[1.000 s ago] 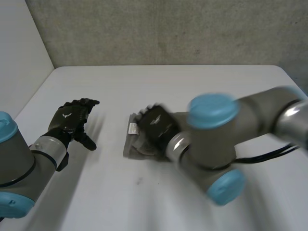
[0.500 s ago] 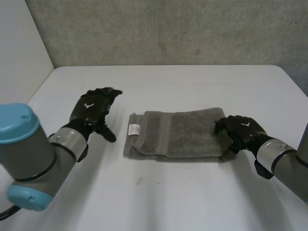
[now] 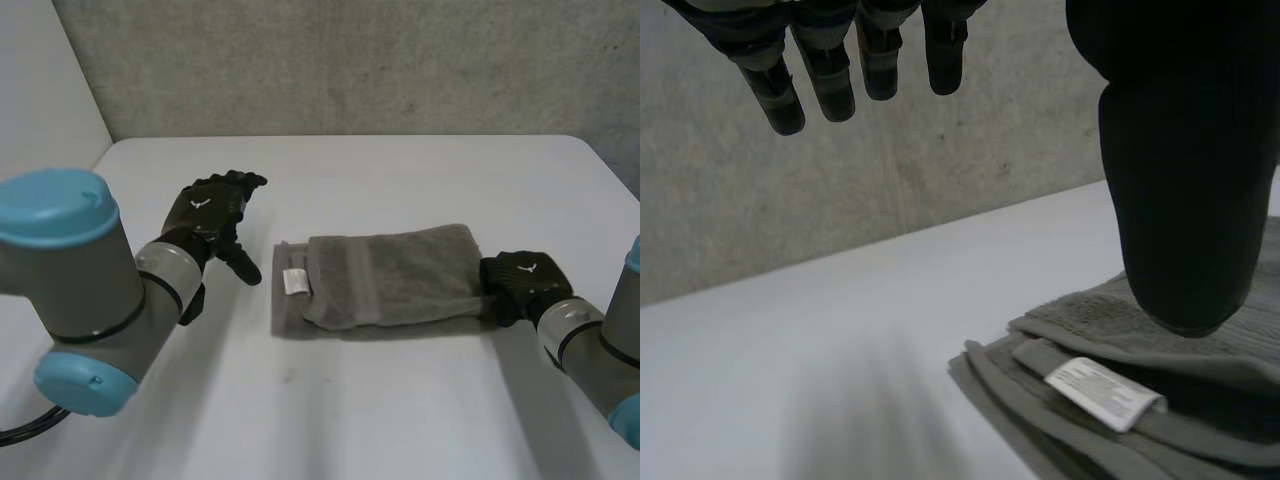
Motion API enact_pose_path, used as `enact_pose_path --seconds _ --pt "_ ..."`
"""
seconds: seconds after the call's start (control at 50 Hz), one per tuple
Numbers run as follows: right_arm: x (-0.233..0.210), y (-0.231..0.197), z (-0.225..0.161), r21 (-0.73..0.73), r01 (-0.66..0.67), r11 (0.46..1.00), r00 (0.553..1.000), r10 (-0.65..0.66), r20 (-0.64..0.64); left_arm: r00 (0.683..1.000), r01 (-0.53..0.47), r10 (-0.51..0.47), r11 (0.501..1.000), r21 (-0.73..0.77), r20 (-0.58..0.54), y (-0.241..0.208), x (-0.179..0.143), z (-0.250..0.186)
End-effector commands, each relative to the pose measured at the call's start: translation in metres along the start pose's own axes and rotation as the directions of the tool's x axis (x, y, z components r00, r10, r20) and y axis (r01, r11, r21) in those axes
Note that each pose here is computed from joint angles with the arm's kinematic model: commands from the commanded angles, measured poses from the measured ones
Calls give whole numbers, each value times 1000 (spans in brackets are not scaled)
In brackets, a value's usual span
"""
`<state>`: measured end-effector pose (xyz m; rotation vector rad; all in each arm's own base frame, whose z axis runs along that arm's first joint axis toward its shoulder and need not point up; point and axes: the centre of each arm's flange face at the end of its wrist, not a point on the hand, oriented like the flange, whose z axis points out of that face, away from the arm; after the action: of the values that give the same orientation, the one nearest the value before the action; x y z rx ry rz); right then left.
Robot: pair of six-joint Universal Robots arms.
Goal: Fold the towel.
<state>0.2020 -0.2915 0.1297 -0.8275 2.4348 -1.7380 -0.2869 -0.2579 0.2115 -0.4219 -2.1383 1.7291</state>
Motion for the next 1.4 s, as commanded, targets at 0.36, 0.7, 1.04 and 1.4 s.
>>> enact_pose_path --seconds 0.36,0.7,1.04,1.4 --pt "-227 -52 -49 536 557 634 624 -746 234 998 56 -56 998 9 35 -59 -7 -10" --pt "-168 -87 -60 421 323 847 853 -454 258 999 48 -48 999 -6 9 -45 1 -1" --pt "-66 -115 -33 222 -80 972 979 36 198 998 13 -14 1000 -18 -60 -6 59 26" --pt "-75 -69 40 -63 -114 992 941 128 312 999 -54 55 966 -252 -3 84 62 50"
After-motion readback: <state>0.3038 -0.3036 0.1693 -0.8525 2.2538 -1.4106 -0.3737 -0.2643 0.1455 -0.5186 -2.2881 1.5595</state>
